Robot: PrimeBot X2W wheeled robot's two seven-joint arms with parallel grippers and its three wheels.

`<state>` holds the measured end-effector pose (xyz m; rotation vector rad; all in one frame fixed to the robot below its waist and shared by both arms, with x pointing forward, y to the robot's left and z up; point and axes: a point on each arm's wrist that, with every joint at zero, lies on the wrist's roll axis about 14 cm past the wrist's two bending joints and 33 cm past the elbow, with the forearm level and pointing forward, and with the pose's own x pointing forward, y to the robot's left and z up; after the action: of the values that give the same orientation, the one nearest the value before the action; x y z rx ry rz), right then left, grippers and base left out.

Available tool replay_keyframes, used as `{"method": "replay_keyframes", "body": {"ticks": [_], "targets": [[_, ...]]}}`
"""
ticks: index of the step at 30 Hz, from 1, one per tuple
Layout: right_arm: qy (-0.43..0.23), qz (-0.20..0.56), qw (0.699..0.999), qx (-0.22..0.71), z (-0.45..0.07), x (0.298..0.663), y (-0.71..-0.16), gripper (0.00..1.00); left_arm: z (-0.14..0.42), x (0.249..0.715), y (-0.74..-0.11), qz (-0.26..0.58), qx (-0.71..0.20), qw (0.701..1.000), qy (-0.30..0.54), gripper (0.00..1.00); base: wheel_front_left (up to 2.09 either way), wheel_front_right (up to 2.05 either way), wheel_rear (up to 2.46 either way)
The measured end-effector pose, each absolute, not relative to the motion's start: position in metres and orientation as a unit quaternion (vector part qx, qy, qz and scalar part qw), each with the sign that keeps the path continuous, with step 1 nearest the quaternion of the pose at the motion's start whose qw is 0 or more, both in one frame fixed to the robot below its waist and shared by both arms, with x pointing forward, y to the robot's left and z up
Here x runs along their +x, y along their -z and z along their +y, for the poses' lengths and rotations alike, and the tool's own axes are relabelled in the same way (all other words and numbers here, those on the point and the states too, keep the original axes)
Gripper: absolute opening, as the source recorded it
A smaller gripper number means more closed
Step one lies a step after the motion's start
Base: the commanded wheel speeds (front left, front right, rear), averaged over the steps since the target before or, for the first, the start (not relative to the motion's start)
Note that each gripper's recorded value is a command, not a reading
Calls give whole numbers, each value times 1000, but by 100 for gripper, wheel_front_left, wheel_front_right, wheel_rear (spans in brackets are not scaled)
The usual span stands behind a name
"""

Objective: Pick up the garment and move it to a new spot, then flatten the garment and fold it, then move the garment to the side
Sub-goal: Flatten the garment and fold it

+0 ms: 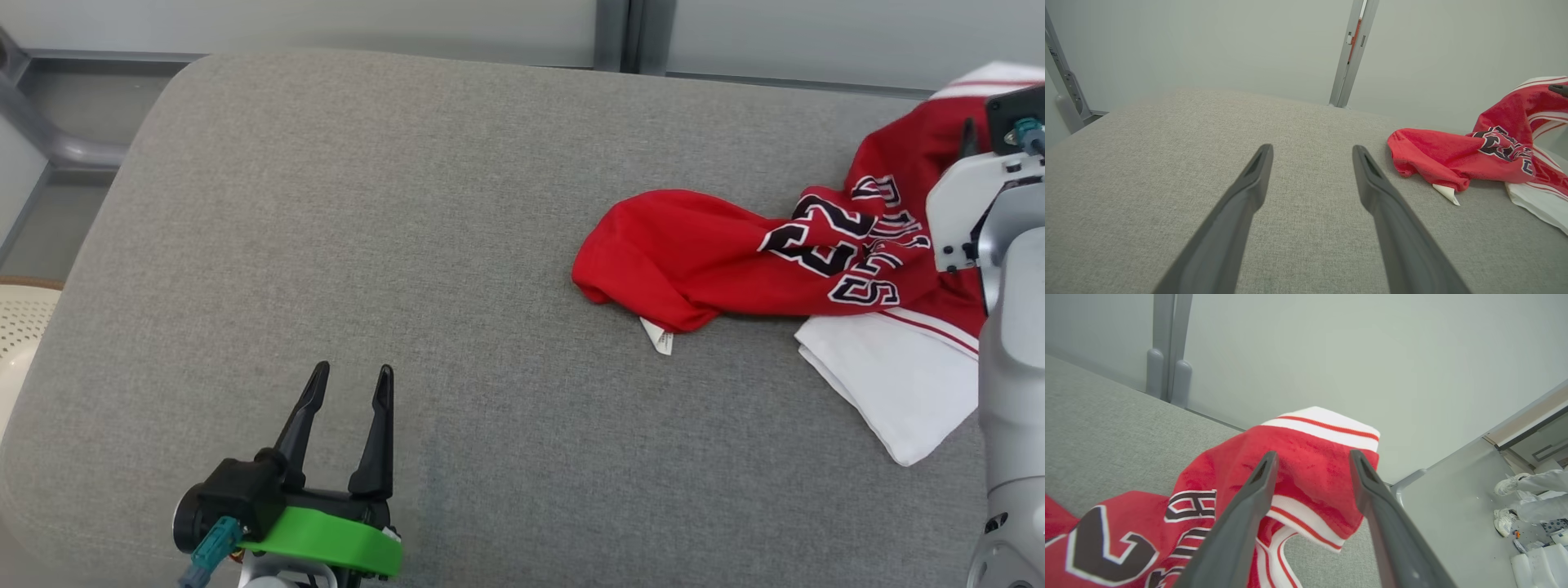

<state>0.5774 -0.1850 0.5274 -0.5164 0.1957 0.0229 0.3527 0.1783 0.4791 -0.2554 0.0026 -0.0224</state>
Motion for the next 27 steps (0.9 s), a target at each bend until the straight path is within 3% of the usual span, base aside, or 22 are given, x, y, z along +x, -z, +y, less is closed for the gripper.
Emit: {"method": "replay_keyframes", "body": {"ticks": [5, 9, 16, 27], "targets": [[-43, 134, 961, -237, -160, 576, -497, 100, 189, 349, -477, 3, -125, 992, -7, 100, 0, 0, 0], [-60, 90, 972, -209, -148, 570, -503, 100, 194, 346, -479, -1, -125, 992, -15, 100, 0, 0, 0], [-71, 55, 984, -154, -151, 516, -481, 100, 191, 342, -479, -3, -127, 992, -9, 100, 0, 0, 0], [-10, 168, 985, -39, -195, 433, -415, 100, 166, 353, -489, -16, -132, 991, 34, 100, 0, 0, 0]]}}
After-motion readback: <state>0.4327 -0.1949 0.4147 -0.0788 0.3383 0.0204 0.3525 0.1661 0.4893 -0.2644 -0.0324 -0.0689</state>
